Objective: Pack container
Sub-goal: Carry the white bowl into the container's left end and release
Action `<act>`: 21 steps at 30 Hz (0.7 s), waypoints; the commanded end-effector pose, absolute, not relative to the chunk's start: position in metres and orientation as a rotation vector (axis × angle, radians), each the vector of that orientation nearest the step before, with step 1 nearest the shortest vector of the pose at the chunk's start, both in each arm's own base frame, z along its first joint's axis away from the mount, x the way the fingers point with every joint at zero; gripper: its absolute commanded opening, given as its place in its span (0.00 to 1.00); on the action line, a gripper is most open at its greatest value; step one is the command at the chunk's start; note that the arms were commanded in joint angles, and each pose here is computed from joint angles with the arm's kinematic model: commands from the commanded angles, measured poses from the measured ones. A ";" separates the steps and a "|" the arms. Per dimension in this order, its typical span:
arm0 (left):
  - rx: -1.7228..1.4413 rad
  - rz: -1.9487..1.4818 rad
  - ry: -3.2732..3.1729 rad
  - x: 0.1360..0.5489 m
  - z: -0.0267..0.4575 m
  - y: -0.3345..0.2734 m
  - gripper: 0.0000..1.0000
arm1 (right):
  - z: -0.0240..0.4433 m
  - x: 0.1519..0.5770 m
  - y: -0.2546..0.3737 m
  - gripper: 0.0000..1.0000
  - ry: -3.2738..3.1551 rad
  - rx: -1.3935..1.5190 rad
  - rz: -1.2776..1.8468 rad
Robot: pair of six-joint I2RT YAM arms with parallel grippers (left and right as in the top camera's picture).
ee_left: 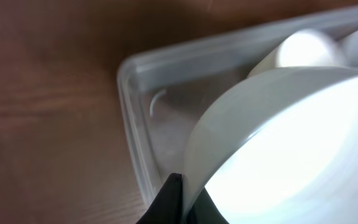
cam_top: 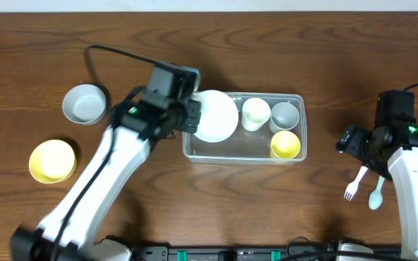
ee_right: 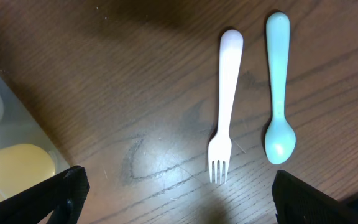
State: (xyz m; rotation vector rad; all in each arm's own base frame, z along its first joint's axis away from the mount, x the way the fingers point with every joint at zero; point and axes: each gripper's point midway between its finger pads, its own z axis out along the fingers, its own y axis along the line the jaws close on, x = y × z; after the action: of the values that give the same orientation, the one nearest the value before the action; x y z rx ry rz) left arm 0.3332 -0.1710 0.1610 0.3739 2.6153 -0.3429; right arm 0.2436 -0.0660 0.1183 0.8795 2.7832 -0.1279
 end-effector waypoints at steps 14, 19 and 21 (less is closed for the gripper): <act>0.391 -0.316 2.780 0.355 0.075 -0.187 0.10 | 0.118 0.242 -0.068 0.96 2.786 0.879 -0.137; 0.393 -0.308 2.801 0.355 0.066 -0.187 0.24 | 0.118 0.242 -0.068 0.96 2.787 0.879 -0.136; 0.392 -0.311 2.793 0.357 0.067 -0.188 0.24 | 0.118 0.242 -0.068 0.96 2.787 0.879 -0.137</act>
State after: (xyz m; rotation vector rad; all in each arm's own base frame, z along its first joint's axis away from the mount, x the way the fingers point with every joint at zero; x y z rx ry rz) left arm 0.3511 -0.1849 0.0633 0.3945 2.8103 -0.3050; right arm 0.2432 -0.0659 0.1182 0.8799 2.7847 -0.1282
